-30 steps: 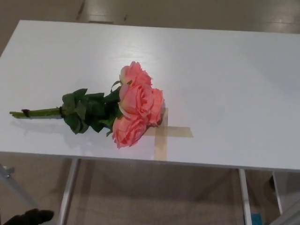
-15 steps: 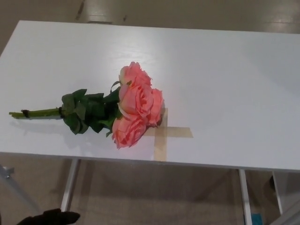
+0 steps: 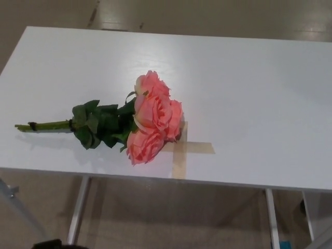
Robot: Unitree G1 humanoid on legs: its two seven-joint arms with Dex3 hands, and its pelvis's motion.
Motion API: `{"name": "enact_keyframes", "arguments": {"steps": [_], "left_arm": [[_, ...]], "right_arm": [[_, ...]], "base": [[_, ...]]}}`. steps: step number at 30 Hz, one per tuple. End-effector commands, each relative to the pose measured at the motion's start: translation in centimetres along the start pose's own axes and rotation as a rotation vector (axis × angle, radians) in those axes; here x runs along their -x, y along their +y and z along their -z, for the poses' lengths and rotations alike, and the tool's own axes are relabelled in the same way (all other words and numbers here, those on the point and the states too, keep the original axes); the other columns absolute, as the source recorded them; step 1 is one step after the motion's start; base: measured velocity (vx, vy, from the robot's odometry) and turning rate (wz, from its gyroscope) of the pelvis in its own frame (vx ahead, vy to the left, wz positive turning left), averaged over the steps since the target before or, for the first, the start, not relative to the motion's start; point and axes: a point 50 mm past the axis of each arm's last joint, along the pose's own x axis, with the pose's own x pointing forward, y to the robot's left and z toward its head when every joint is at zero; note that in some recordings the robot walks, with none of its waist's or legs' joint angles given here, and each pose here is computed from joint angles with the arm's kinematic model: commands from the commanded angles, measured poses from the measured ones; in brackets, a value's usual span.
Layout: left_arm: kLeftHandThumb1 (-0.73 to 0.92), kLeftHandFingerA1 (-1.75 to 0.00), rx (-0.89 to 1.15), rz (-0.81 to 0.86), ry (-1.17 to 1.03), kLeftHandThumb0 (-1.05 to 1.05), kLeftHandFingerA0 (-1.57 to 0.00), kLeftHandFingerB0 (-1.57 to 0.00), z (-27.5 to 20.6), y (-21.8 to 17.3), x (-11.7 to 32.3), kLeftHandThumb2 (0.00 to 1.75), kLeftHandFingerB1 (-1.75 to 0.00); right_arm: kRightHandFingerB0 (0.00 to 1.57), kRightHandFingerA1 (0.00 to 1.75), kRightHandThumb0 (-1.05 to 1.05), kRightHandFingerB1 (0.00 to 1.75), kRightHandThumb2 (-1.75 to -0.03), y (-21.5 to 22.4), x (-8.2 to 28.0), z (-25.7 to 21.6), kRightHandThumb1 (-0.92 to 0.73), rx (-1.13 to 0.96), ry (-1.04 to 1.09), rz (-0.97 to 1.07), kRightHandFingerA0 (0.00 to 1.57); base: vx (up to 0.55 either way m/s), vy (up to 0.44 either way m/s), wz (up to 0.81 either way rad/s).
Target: Use the left hand to pick up the rose and passes it to a human.
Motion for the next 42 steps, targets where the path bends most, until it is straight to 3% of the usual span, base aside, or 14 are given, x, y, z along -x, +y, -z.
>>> {"name": "enact_keyframes", "arguments": {"steps": [1,9,10,14,15,16,18,19,21,22,24,27,28,42], "left_arm": [[0.44,-0.46,-0.029,-0.103,-0.573,-0.70,-0.28,-0.11,-10.1,2.8,4.2,0.75,-0.36],[0.43,-0.47,-0.156,-0.234,-0.738,-0.66,-0.25,-0.10,-14.1,4.8,5.1,0.73,-0.36],[0.42,-0.42,-0.235,-0.366,-0.779,-0.65,-0.23,-0.13,-16.2,6.9,3.7,0.71,-0.35],[0.42,-0.40,-0.327,-0.433,-0.695,-0.67,-0.21,-0.16,-16.9,9.2,0.9,0.72,-0.37],[0.50,-0.32,-0.342,-0.446,-0.659,-0.63,-0.26,-0.21,-16.8,9.7,0.0,0.56,-0.28],[0.24,-0.51,-0.356,-0.454,-0.622,-0.31,-0.08,-0.08,-16.7,10.4,-1.3,0.86,-0.50],[0.24,-0.50,-0.386,-0.463,-0.584,-0.31,-0.07,-0.07,-16.7,10.8,-2.5,0.86,-0.49],[0.50,-0.31,-0.446,-0.475,-0.538,-0.66,-0.22,-0.19,-16.4,11.3,-3.9,0.57,-0.28],[0.50,-0.31,-0.455,-0.478,-0.533,-0.66,-0.22,-0.19,-16.4,11.4,-4.2,0.57,-0.28],[0.44,-0.29,-0.509,-0.476,-0.450,-0.71,-0.02,-0.07,-15.8,12.1,-6.1,0.82,-0.32],[0.43,-0.24,-0.612,-0.452,-0.276,-0.68,-0.01,-0.09,-14.7,13.4,-9.5,0.83,-0.29],[0.42,-0.23,-0.617,-0.448,-0.248,-0.67,0.00,-0.10,-14.7,13.8,-10.3,0.83,-0.28],[0.41,-0.23,-0.619,-0.436,-0.211,-0.64,-0.04,-0.08,-14.7,14.0,-11.0,0.75,-0.25],[0.38,-0.14,-0.838,-0.312,0.120,-0.62,0.00,-0.02,-13.1,13.6,-18.5,0.78,-0.22]], "right_arm": [[0.46,0.50,-0.37,0.39,-0.58,-0.6,0.2,1.2,-0.62,0.025,0.055,0.005,0.74],[0.46,0.51,-0.37,0.39,-0.59,-0.6,0.2,1.4,-0.62,0.037,0.067,0.001,0.76],[0.40,0.62,-0.46,0.50,-0.80,-0.3,0.3,1.8,-0.51,0.061,0.088,-0.031,0.68],[0.41,0.61,-0.47,0.51,-0.80,-0.4,0.4,2.4,-0.51,0.075,0.102,-0.044,0.67],[0.46,0.49,-0.39,0.39,-0.58,-0.4,0.5,2.6,-0.62,0.075,0.107,-0.046,0.72],[0.46,0.49,-0.39,0.39,-0.58,-0.3,0.5,2.6,-0.62,0.074,0.108,-0.044,0.72],[0.47,0.49,-0.39,0.39,-0.58,-0.3,0.5,2.6,-0.62,0.072,0.107,-0.044,0.72],[0.47,0.49,-0.39,0.39,-0.58,-0.3,0.5,2.6,-0.62,0.071,0.106,-0.043,0.72],[0.47,0.49,-0.39,0.39,-0.58,-0.3,0.5,2.6,-0.62,0.071,0.106,-0.043,0.72],[0.41,0.61,-0.47,0.51,-0.80,-0.3,0.5,2.7,-0.51,0.068,0.105,-0.046,0.67],[0.41,0.62,-0.47,0.50,-0.80,-0.2,0.5,2.7,-0.51,0.063,0.105,-0.048,0.68],[0.41,0.62,-0.47,0.50,-0.80,-0.3,0.4,2.4,-0.51,0.060,0.100,-0.047,0.68],[0.45,0.49,-0.39,0.39,-0.58,-0.3,0.4,2.4,-0.61,0.058,0.101,-0.046,0.71],[0.48,0.49,-0.39,0.39,-0.58,0.0,0.7,3.2,-0.62,0.075,0.122,-0.071,0.71]], "base": [[0.00,0.000,0.00],[0.00,0.000,0.00],[0.00,0.000,0.00],[0.00,0.000,0.02],[0.00,0.000,0.00],[0.00,0.000,0.00],[0.00,0.000,0.00],[0.00,0.000,0.00],[0.00,0.000,0.00],[0.00,0.000,0.00],[0.00,0.000,0.00],[0.00,0.000,0.00],[0.00,0.000,0.00],[0.00,0.000,0.00]]}}
